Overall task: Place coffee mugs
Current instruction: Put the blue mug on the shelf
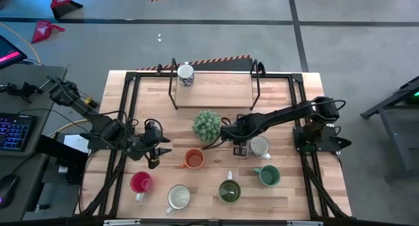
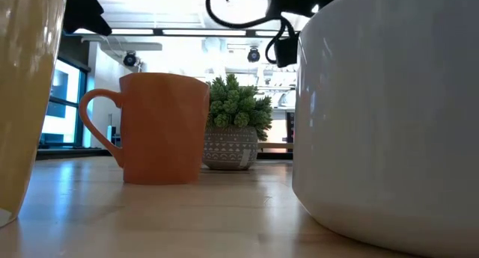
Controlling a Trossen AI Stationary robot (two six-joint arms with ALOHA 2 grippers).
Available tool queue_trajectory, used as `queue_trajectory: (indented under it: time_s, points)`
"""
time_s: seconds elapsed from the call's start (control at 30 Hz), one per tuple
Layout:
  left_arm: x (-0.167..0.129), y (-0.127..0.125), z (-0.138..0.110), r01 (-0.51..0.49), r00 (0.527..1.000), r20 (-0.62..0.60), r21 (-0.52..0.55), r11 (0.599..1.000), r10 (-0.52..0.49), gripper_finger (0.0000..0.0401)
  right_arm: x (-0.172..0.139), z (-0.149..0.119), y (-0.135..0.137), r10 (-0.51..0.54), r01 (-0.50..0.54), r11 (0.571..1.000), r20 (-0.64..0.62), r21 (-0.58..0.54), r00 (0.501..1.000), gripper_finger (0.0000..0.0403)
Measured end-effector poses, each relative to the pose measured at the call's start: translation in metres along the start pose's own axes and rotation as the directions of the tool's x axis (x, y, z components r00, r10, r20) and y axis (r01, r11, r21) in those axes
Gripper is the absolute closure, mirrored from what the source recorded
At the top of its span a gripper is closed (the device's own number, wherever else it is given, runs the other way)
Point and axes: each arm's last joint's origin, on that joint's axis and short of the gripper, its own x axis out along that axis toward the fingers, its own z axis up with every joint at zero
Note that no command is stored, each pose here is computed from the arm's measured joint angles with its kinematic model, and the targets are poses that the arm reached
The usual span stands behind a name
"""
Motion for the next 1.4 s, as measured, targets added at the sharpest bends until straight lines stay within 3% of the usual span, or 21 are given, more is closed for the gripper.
queue_trajectory:
  time_s: [0.2,0.37,0.53,0.73,0.9,1.07,1.2,1.4]
  points:
    - [0.000,0.000,0.000,0.000,1.000,-0.001,0.001,1.000,0.000,0.0224,0.009,0.002,0.002,-0.009,0.009,1.000,-0.018,0.024,1.000,0.0323]
    - [0.000,0.000,0.000,0.000,1.000,-0.001,0.009,1.000,0.000,0.0224,0.009,0.000,0.000,-0.052,0.054,0.997,-0.024,0.063,0.998,0.0391]
    - [0.000,0.000,0.000,0.000,1.000,-0.001,0.010,1.000,0.000,0.0224,0.007,-0.001,-0.001,-0.083,0.084,0.995,-0.030,0.053,0.996,0.0400]
    - [0.000,0.000,-0.001,-0.006,1.000,-0.007,0.017,1.000,0.006,0.0224,-0.046,0.006,-0.002,-0.054,0.054,0.997,0.006,0.046,0.999,0.0401]
    - [0.000,0.002,-0.002,-0.016,1.000,-0.017,0.034,0.999,0.017,0.0224,-0.119,0.019,-0.010,-0.033,0.015,0.996,0.211,0.084,0.977,0.0402]
    - [0.000,0.002,-0.002,-0.017,1.000,-0.015,0.033,0.999,0.018,0.0224,-0.169,0.031,-0.037,-0.038,-0.022,0.987,0.362,0.159,0.931,0.0402]
    - [0.000,0.001,-0.002,-0.017,1.000,-0.014,0.032,0.999,0.017,0.0224,-0.185,0.043,-0.067,-0.081,-0.019,0.973,0.417,0.228,0.905,0.0402]
    - [0.000,0.001,-0.002,-0.015,1.000,-0.014,0.032,0.999,0.016,0.0224,-0.174,0.066,-0.115,-0.106,-0.032,0.952,0.426,0.304,0.898,0.0402]
